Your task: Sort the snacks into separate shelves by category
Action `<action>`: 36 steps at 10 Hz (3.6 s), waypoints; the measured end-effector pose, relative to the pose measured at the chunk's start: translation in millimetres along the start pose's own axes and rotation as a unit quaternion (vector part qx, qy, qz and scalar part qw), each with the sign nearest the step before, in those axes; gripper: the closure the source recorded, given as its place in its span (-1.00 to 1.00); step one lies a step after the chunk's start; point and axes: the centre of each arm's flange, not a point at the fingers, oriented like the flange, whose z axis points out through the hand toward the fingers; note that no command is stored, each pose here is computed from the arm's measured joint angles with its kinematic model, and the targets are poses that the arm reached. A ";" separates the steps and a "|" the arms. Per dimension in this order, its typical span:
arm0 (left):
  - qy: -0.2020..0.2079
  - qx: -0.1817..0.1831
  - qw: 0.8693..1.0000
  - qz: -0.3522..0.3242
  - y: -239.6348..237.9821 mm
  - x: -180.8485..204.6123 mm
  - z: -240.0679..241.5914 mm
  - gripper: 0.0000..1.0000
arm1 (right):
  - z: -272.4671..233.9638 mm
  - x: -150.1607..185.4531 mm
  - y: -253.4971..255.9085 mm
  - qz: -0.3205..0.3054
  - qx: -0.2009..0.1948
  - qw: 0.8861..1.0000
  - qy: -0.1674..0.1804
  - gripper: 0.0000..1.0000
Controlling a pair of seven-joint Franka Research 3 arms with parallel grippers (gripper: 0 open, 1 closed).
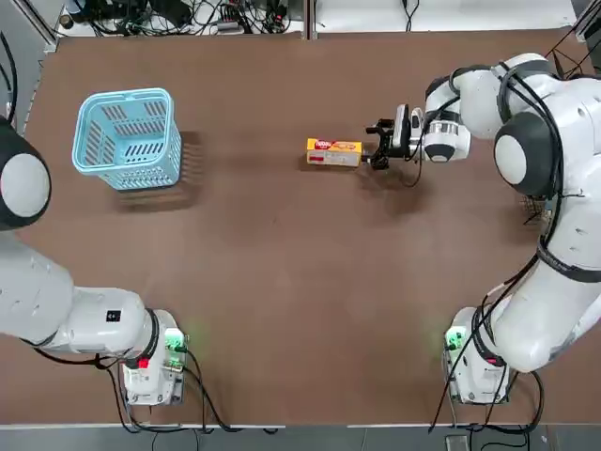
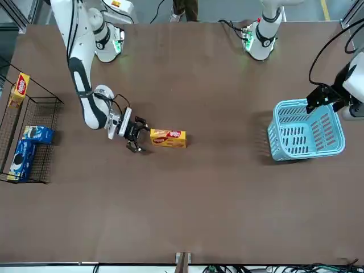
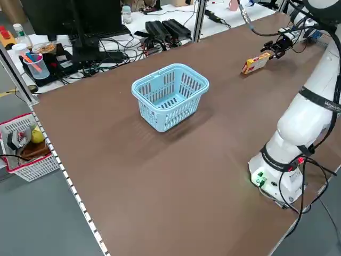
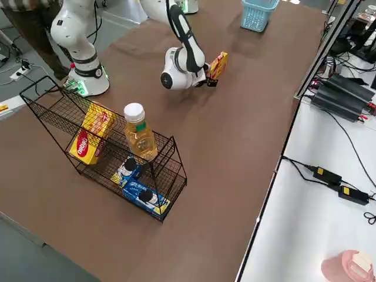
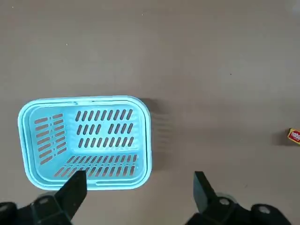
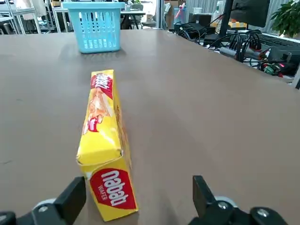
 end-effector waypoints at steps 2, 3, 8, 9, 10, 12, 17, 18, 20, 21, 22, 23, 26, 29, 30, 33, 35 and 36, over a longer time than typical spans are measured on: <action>0.002 0.000 1.000 0.000 0.0 0.4 -0.5 -1.00 | 3.2 1.2 -2.6 0.001 0.002 1.000 0.002 -1.00; 0.003 0.000 1.000 0.000 0.0 0.6 -1.0 -1.00 | 4.3 1.5 -3.6 -0.001 0.003 1.000 0.003 -1.00; 0.005 -0.001 1.000 0.000 0.2 0.7 -2.3 -1.00 | 11.2 -4.5 -8.4 -0.003 0.010 1.000 0.003 -0.59; 0.005 -0.001 1.000 0.000 0.2 0.7 -2.4 -1.00 | 13.0 -4.6 -7.1 -0.002 0.008 1.000 0.004 -0.51; 0.005 -0.001 1.000 0.000 0.2 0.7 -2.4 -1.00 | 14.8 -4.3 -7.1 -0.001 0.009 1.000 0.006 -0.37; 0.005 -0.001 1.000 0.000 0.3 0.7 -2.5 -1.00 | 14.2 -4.6 -5.8 -0.001 0.007 1.000 0.007 -0.07; 0.009 -0.001 1.000 0.000 0.5 1.4 -3.2 -1.00 | -4.5 1.0 19.5 0.015 -0.023 1.000 0.013 0.46; 0.009 -0.001 1.000 0.000 0.6 1.5 -3.4 -1.00 | -15.4 12.9 30.4 0.014 -0.040 0.999 0.006 0.48; 0.009 -0.001 1.000 0.000 0.5 1.5 -3.5 -1.00 | -57.1 47.3 58.4 -0.013 -0.092 0.995 -0.041 0.49; 0.010 -0.001 1.000 0.000 0.6 1.6 -3.6 -1.00 | -86.6 64.7 73.8 -0.031 -0.118 0.990 -0.078 0.49; 0.010 -0.001 1.000 0.000 0.6 1.6 -3.8 -1.00 | -117.3 78.3 88.4 -0.048 -0.140 0.982 -0.116 0.49; 0.010 -0.001 1.000 0.000 0.6 1.6 -3.9 -1.00 | -146.2 85.8 102.6 -0.069 -0.159 0.973 -0.155 0.49; 0.014 -0.002 1.000 0.000 0.7 2.2 -6.0 -1.00 | -232.7 92.2 141.6 -0.107 -0.234 0.934 -0.248 0.49; 0.016 -0.002 1.000 0.000 0.7 2.2 -7.3 -1.00 | -288.3 103.3 158.1 -0.146 -0.265 0.903 -0.304 0.49; 0.016 -0.002 1.000 0.000 0.7 2.2 -7.3 -1.00 | -295.6 106.5 160.1 -0.153 -0.267 0.900 -0.308 0.49; 0.016 -0.002 1.000 0.000 0.7 2.2 -7.4 -1.00 | -289.6 112.4 160.6 -0.154 -0.254 0.911 -0.286 0.49; 0.016 -0.002 1.000 0.000 0.7 2.3 -7.5 -1.00 | -277.2 115.0 159.4 -0.088 -0.242 0.938 -0.233 0.49; 0.016 -0.002 1.000 0.000 0.7 2.3 -7.5 -1.00 | -273.9 115.1 158.6 -0.042 -0.245 0.945 -0.214 0.49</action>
